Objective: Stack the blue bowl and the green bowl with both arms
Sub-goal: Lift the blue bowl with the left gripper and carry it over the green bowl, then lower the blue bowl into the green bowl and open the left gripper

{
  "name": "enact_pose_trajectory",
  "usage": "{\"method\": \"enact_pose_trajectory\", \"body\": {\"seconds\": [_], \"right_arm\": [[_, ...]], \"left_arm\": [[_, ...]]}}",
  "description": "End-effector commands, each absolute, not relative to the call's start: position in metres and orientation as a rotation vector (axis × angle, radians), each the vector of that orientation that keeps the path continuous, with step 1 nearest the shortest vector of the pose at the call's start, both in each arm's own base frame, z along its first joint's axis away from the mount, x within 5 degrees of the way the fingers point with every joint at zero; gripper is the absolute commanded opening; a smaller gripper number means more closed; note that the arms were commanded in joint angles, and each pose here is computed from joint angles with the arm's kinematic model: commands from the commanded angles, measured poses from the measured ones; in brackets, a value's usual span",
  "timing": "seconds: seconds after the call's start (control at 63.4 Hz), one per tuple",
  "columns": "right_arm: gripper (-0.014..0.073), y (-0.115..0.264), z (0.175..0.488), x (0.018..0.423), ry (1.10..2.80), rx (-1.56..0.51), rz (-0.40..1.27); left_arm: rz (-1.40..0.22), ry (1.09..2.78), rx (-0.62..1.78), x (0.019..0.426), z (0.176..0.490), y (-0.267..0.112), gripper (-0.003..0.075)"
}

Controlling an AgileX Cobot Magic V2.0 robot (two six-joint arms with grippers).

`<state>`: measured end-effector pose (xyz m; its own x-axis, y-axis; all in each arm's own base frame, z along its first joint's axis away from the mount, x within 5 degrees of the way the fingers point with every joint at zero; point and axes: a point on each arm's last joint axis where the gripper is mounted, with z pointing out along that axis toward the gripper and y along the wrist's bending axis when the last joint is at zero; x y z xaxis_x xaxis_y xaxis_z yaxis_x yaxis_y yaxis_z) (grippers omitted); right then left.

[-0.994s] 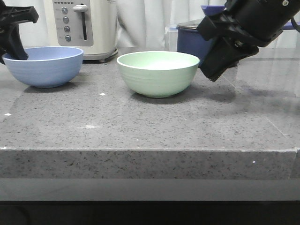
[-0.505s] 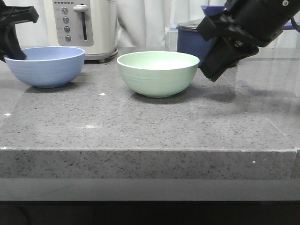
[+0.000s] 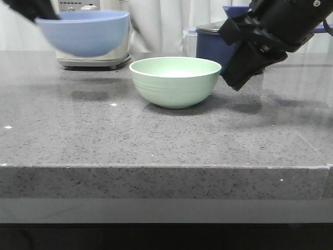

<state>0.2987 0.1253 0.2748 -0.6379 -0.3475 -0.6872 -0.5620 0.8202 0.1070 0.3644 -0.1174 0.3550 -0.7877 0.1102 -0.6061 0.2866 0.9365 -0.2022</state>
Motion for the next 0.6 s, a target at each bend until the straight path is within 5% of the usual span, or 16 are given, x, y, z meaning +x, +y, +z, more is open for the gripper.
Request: {"method": "enact_pose_trajectory", "body": {"seconds": [0.0, 0.584], "right_arm": [[-0.0063, 0.125, 0.296, 0.298, 2.23, -0.624, 0.412], [-0.0063, 0.125, 0.296, 0.298, 2.23, -0.624, 0.412]], "left_arm": [[-0.459, 2.328, 0.344, 0.349, 0.399, -0.139, -0.002], [-0.532, 2.356, 0.613, 0.347, 0.378, -0.228, -0.002]]}}
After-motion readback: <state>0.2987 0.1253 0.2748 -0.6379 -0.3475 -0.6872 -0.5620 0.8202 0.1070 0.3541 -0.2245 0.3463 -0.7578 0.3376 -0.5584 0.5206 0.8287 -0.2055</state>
